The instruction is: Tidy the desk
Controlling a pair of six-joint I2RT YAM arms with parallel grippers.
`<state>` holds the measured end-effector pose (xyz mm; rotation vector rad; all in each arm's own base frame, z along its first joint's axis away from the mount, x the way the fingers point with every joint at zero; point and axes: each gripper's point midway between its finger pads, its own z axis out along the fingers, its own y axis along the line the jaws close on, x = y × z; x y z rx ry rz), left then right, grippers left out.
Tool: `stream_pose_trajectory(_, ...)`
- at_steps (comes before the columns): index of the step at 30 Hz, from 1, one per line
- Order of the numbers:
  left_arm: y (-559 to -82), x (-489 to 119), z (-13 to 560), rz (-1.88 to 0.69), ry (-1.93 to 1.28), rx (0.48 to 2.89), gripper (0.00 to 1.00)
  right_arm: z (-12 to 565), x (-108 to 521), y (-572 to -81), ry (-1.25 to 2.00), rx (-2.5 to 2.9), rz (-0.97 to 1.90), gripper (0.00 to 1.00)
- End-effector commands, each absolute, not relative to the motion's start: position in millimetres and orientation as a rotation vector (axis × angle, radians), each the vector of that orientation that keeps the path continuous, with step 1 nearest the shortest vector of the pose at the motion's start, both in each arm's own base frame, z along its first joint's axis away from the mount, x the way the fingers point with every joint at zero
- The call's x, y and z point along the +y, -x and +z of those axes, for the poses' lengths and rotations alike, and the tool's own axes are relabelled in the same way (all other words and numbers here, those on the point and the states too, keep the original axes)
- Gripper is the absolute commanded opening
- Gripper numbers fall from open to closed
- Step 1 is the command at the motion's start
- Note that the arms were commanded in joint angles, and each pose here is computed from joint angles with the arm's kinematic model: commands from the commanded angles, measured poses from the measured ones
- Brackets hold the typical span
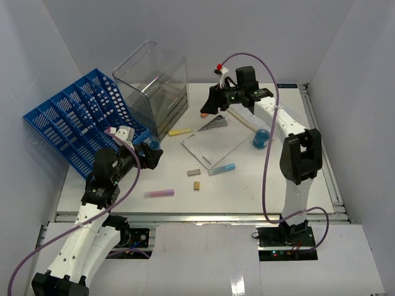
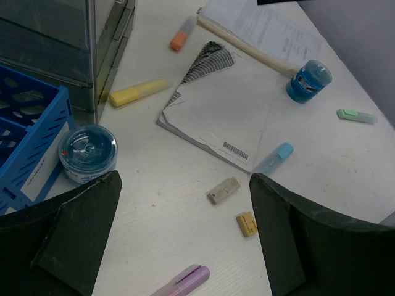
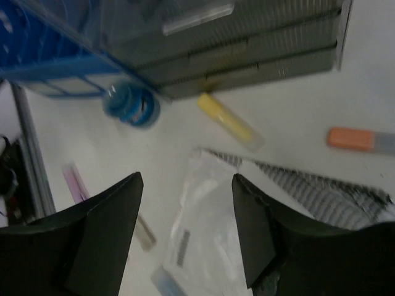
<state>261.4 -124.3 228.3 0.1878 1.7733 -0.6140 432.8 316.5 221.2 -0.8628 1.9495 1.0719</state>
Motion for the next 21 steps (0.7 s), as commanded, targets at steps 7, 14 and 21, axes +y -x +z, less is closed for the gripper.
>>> stream_pose_trajectory(7, -254, -109, 241, -0.619, 0.018, 1.762, 0.95, 278, 389, -474, 0.349, 1.777, 1.728, 0.62)
stream_pose_trajectory(14, -240, -108, 261, -0.745, 0.2, 1.726, 0.94, 259, 423, -493, 0.255, 1.759, 1.769, 0.61)
stream_pose_trajectory(21, -236, -112, 276, -0.836, 0.277, 1.695, 0.94, 243, 431, -506, 0.184, 1.769, 1.775, 0.57)
